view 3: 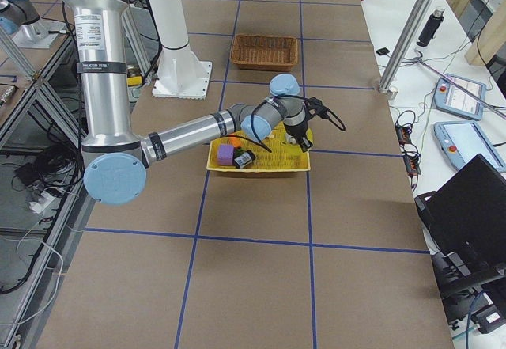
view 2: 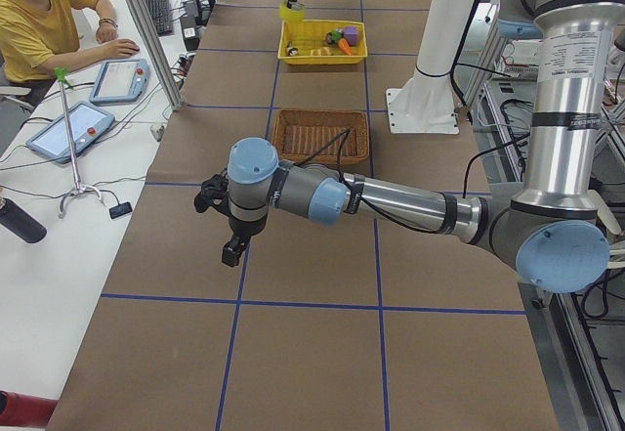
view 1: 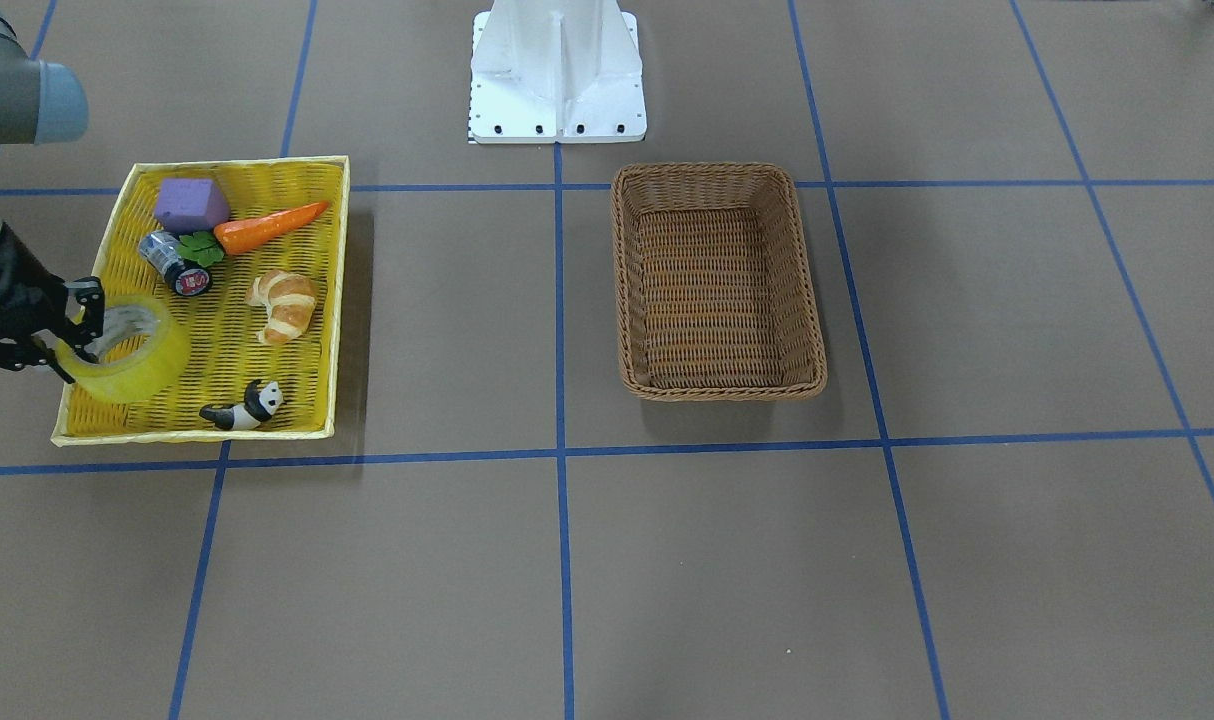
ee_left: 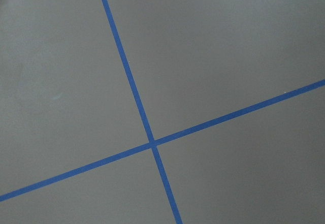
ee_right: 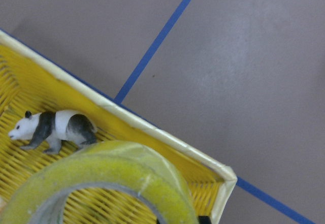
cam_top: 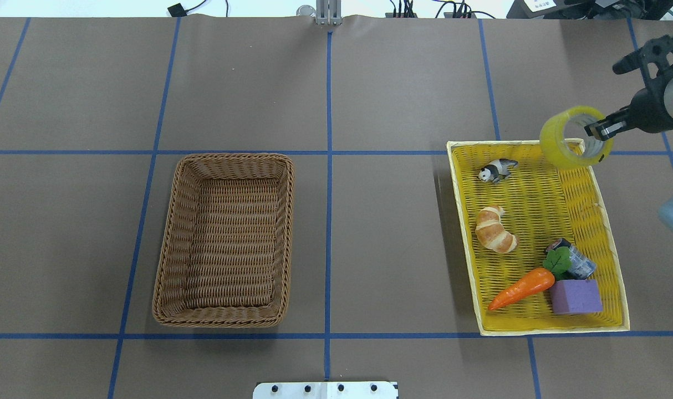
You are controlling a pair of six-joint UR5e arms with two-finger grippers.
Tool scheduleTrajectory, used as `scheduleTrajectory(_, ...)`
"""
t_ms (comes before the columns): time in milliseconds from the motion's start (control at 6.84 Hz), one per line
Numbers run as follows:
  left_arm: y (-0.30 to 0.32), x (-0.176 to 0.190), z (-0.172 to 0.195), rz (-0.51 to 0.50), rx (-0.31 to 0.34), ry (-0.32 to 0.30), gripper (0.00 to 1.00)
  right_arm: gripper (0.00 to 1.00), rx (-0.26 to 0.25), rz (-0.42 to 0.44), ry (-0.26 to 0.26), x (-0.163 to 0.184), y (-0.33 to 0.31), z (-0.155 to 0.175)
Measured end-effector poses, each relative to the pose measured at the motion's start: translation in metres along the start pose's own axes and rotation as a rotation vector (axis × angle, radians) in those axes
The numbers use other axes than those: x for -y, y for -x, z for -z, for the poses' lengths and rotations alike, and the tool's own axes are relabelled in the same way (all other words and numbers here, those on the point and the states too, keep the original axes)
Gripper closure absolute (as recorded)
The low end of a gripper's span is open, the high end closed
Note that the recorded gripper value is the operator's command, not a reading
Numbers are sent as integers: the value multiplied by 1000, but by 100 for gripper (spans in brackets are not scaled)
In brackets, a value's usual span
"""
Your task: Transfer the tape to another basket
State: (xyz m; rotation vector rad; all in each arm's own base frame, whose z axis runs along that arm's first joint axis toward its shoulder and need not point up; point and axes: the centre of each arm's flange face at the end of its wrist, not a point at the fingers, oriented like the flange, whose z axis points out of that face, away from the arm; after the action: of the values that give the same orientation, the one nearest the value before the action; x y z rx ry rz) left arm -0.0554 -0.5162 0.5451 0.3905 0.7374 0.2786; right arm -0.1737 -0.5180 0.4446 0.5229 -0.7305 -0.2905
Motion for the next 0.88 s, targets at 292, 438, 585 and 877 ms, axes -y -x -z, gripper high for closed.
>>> scheduleTrajectory(292, -23, 18, 4, 18, -36, -108, 1, 100, 42, -129, -79, 52, 34, 16)
scheduleTrajectory(438, -47, 29, 0, 65, -82, -163, 1, 100, 78, -175, -101, 74, 62, 18)
scheduleTrajectory(585, -80, 42, -6, 126, -146, -214, 1, 100, 114, -206, -119, 94, 92, 18)
scheduleTrajectory(877, -156, 76, -3, 228, -313, -291, 1, 100, 149, -223, -165, 120, 159, 14)
